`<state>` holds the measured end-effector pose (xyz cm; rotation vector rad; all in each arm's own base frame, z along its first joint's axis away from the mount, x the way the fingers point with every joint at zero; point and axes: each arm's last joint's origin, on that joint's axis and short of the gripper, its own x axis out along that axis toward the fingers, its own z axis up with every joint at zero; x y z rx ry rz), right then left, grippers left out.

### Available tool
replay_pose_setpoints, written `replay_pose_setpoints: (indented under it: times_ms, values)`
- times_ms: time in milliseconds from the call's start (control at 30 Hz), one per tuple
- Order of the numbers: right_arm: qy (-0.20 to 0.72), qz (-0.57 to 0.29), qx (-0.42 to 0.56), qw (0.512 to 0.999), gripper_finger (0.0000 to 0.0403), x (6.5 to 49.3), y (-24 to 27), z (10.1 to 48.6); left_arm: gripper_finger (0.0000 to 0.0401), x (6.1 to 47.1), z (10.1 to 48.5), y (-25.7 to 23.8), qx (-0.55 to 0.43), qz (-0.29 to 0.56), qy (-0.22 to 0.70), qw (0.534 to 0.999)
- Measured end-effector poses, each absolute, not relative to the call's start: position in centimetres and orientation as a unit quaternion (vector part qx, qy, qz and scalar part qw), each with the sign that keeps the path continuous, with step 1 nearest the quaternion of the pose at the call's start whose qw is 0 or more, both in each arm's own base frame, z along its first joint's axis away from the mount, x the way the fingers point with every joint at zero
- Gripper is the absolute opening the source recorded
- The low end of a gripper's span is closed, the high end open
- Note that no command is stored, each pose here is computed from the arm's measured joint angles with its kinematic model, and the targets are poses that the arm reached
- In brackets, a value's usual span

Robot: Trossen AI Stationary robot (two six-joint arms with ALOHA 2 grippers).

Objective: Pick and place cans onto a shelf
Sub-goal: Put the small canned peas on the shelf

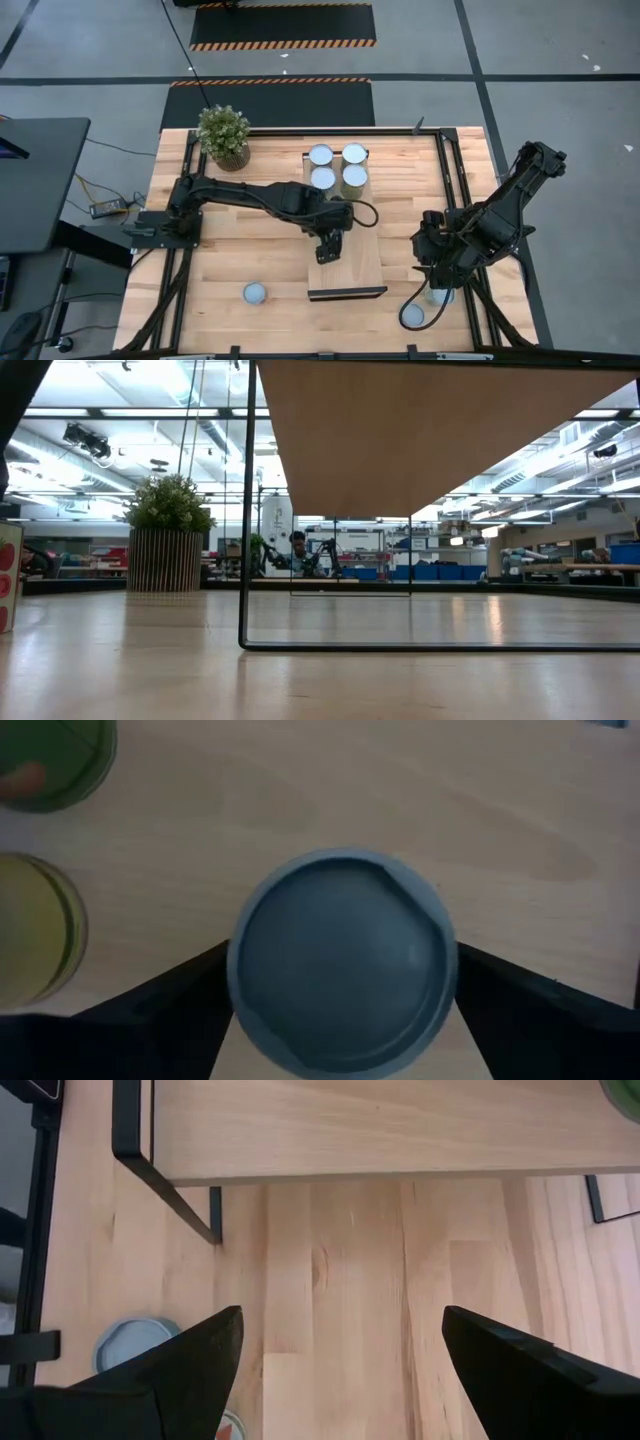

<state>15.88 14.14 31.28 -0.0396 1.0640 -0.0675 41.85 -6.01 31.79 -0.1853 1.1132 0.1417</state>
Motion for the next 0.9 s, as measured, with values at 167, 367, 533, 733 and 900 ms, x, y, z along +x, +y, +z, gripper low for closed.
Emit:
replay_pose_setpoints:
  times_ms: [167, 367, 533, 733, 900]
  values:
    - [0.505, -0.034, -0.02, 0.862, 0.035, 15.9, 14.1, 31.3, 0.0356, 41.7, 31.8, -5.9, -0.079, 0.079, 0.53, 0.841]
    - [0.502, -0.036, -0.023, 0.864, 0.035, 15.9, 14.1, 31.3, 0.0357, 41.6, 33.4, -7.0, 0.003, 0.086, 0.494, 0.865]
    - [0.502, -0.037, -0.022, 0.864, 0.035, 15.9, 14.1, 31.3, 0.0357, 41.2, 34.2, -8.1, 0.053, 0.073, 0.489, 0.868]
    - [0.502, -0.038, -0.018, 0.864, 0.035, 15.9, 14.1, 31.3, 0.0357, 39.5, 34.5, -9.2, 0.116, 0.061, 0.536, 0.834]
    - [0.499, -0.04, -0.019, 0.865, 0.035, 15.9, 14.1, 31.3, 0.0357, 39.2, 33.8, -10.3, 0.217, 0.105, 0.527, 0.815]
